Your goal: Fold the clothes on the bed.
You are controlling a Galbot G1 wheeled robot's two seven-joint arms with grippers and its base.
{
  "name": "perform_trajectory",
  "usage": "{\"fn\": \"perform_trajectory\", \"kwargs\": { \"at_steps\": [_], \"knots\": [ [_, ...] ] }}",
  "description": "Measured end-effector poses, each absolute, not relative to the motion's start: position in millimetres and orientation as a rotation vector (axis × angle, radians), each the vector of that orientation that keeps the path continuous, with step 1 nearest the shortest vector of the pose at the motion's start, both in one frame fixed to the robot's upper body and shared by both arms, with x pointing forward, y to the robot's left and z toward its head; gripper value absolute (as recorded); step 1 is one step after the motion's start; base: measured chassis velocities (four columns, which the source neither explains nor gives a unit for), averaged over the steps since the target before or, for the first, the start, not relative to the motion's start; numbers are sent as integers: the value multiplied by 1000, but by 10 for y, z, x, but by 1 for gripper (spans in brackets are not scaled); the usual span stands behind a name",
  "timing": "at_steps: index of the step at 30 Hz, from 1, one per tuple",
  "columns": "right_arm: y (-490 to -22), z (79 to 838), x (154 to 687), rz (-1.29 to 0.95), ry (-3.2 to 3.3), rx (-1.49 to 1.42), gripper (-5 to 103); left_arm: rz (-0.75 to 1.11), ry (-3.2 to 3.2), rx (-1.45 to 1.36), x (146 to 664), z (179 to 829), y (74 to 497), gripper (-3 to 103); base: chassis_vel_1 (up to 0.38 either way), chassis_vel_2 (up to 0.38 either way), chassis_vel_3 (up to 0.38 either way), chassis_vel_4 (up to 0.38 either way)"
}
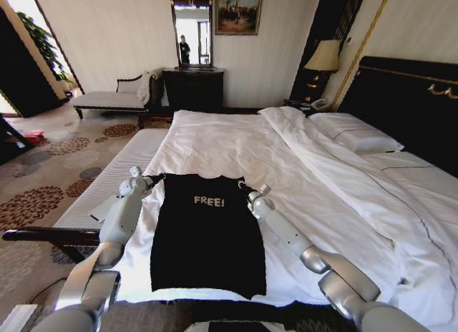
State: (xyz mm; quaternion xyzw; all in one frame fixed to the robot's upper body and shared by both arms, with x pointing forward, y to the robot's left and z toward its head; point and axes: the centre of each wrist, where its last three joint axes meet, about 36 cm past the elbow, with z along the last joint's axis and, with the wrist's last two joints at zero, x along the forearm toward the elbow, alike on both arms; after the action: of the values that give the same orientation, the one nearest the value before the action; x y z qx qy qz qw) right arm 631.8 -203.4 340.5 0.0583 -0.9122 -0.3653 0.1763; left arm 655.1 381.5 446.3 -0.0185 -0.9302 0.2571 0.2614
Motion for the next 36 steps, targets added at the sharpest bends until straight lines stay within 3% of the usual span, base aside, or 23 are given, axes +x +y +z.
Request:
{"fn": "perform_trajectory", "kwargs": {
  "at_steps": [36],
  "knots": [
    [-2280, 4116, 6528, -1109, -2864, 272, 1, 838, -2711, -122, 6603, 5066, 3937, 0, 0, 0, 0, 0]
  ]
}}
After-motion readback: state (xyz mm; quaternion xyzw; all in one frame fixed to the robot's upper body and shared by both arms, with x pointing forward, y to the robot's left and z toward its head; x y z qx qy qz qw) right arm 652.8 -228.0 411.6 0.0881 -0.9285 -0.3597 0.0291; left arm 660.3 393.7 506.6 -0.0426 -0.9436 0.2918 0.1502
